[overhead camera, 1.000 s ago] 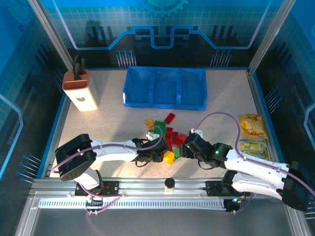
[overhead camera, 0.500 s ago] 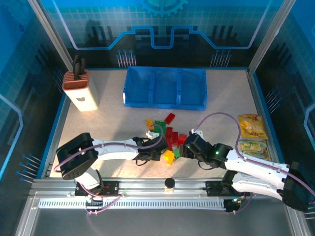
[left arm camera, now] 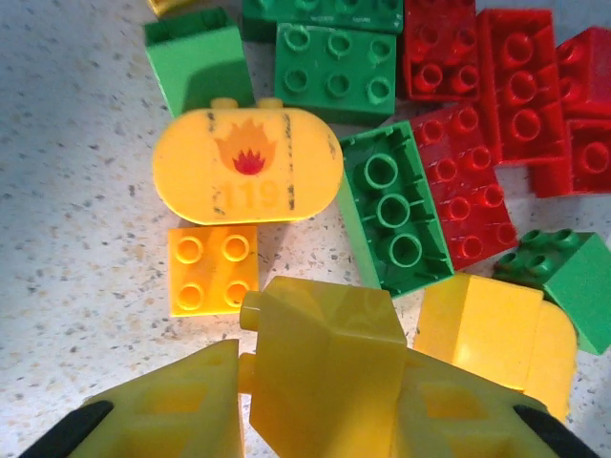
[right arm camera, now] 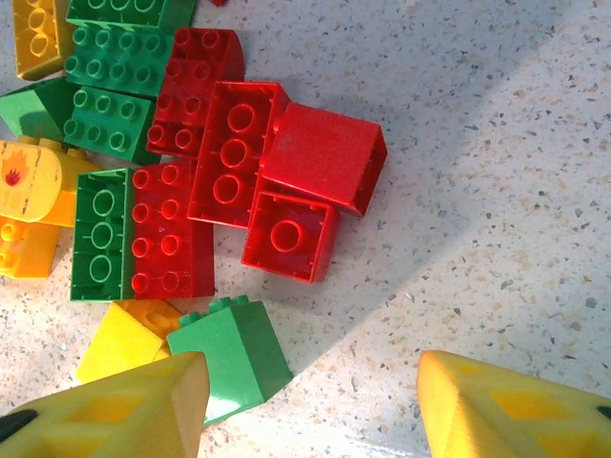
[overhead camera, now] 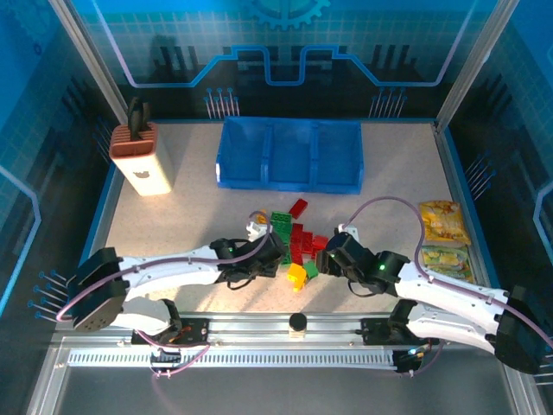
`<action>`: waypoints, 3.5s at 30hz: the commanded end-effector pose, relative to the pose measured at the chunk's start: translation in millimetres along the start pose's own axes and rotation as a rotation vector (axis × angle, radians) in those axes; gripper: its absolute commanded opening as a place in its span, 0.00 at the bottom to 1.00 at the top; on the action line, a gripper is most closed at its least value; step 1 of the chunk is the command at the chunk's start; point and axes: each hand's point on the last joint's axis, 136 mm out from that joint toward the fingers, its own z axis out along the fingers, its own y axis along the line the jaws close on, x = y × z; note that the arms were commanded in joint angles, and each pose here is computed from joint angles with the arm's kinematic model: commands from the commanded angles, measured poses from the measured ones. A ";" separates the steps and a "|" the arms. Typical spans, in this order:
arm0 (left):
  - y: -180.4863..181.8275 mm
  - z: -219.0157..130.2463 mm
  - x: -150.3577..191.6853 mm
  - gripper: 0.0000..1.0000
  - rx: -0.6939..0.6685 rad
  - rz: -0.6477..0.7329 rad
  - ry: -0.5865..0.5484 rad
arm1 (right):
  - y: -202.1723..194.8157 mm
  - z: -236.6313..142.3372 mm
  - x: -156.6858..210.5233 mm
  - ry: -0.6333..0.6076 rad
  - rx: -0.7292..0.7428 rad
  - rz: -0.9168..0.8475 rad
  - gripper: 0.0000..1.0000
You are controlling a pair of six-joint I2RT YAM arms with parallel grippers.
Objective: Sort the legos into containers by color
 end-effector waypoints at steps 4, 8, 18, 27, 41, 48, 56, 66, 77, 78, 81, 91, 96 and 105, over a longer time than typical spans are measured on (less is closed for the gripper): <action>7.7 -30.6 -40.7 0.32 -0.004 0.009 -0.101 | -4.1 3.6 -3.2 -0.003 0.005 0.008 0.61; 17.8 -36.4 -73.1 0.32 0.001 -0.022 -0.141 | -2.9 6.2 -1.1 0.008 -0.001 0.004 0.61; 50.6 -39.5 -162.8 0.31 -0.003 -0.128 -0.232 | 3.8 14.5 7.7 0.050 -0.031 0.001 0.60; 93.3 -31.4 -238.5 0.30 -0.001 -0.244 -0.281 | 4.3 15.8 12.2 0.062 -0.044 0.007 0.60; 119.7 46.2 -304.4 0.29 -0.039 -0.302 -0.189 | 14.1 12.8 14.5 0.074 -0.071 -0.001 0.59; 127.7 76.9 -307.0 0.30 -0.077 -0.307 -0.136 | 12.2 6.7 15.1 0.068 -0.070 -0.006 0.59; 125.7 68.8 -309.3 0.60 -0.066 -0.298 -0.152 | 10.0 4.7 14.8 0.054 -0.074 0.006 0.59; 158.9 24.1 -337.1 0.84 -0.171 -0.283 -0.252 | 12.6 5.3 15.4 0.060 -0.078 -0.001 0.59; 200.0 49.4 -318.4 0.68 -0.219 -0.313 -0.149 | 12.8 6.7 17.1 0.063 -0.079 -0.001 0.59; 201.0 53.3 -315.1 0.65 -0.222 -0.314 -0.140 | 13.2 6.4 17.0 0.063 -0.080 -0.002 0.59; 201.1 60.7 -309.9 0.57 -0.213 -0.311 -0.137 | 13.9 6.8 17.2 0.063 -0.082 0.000 0.59; 207.5 75.3 -286.8 0.45 -0.235 -0.317 -0.081 | 17.4 6.8 16.4 0.063 -0.087 -0.005 0.58; 208.7 80.8 -275.2 0.33 -0.234 -0.320 -0.064 | 17.4 6.8 17.2 0.064 -0.088 -0.006 0.58; 210.8 67.2 -270.7 0.22 -0.246 -0.308 -0.096 | 14.6 7.2 20.6 0.057 -0.087 0.004 0.57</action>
